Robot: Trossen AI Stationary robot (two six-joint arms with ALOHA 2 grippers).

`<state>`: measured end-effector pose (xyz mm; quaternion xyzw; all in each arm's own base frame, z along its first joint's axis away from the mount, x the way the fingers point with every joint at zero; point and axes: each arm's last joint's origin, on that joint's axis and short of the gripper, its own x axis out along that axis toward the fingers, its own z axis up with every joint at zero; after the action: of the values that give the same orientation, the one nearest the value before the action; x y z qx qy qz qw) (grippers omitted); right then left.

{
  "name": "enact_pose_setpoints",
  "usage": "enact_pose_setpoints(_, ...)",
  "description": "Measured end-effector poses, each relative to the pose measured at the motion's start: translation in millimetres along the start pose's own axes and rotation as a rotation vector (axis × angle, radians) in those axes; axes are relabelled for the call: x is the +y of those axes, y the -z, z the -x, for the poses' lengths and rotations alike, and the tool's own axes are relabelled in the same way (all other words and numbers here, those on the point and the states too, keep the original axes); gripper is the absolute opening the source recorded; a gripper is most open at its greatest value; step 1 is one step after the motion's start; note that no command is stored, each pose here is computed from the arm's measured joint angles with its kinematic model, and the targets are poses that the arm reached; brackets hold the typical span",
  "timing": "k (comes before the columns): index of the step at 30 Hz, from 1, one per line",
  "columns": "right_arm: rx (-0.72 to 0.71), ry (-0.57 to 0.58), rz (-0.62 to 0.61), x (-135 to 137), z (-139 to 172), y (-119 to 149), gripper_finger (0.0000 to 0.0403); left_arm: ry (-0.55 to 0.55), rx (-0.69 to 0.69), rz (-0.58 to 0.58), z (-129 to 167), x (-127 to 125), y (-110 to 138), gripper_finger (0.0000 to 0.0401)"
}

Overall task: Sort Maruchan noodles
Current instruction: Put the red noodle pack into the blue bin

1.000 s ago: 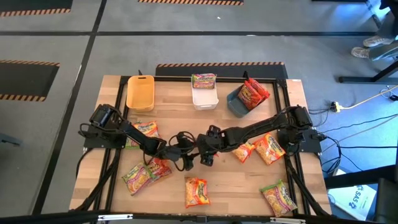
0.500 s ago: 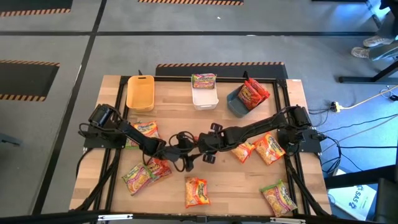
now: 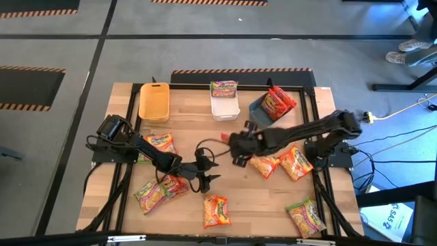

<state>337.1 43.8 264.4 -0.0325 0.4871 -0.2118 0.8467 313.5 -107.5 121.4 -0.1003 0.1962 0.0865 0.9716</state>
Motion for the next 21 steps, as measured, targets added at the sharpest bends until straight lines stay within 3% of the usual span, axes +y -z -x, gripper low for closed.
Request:
enact_pose_setpoints(5,0.019,0.128,-0.081,-56.8,26.0,8.5,0.0092,0.012,0.007,-0.001,0.0,-0.1,0.5,0.0223)
enact_pose_setpoints(11,0.029,0.165,-0.306,-132.8,38.7,27.7,0.0097,0.009,0.017,-0.005,0.0,0.4,1.7,0.0223)
enact_pose_setpoints(16,0.079,0.150,-0.490,-182.8,23.3,52.6,0.0096,0.005,0.025,-0.008,0.0,0.7,2.5,0.0223)
enact_pose_setpoints(21,0.087,0.055,-0.621,-209.6,-9.8,76.8,0.0098,0.010,0.027,-0.008,0.0,0.6,2.6,0.0223)
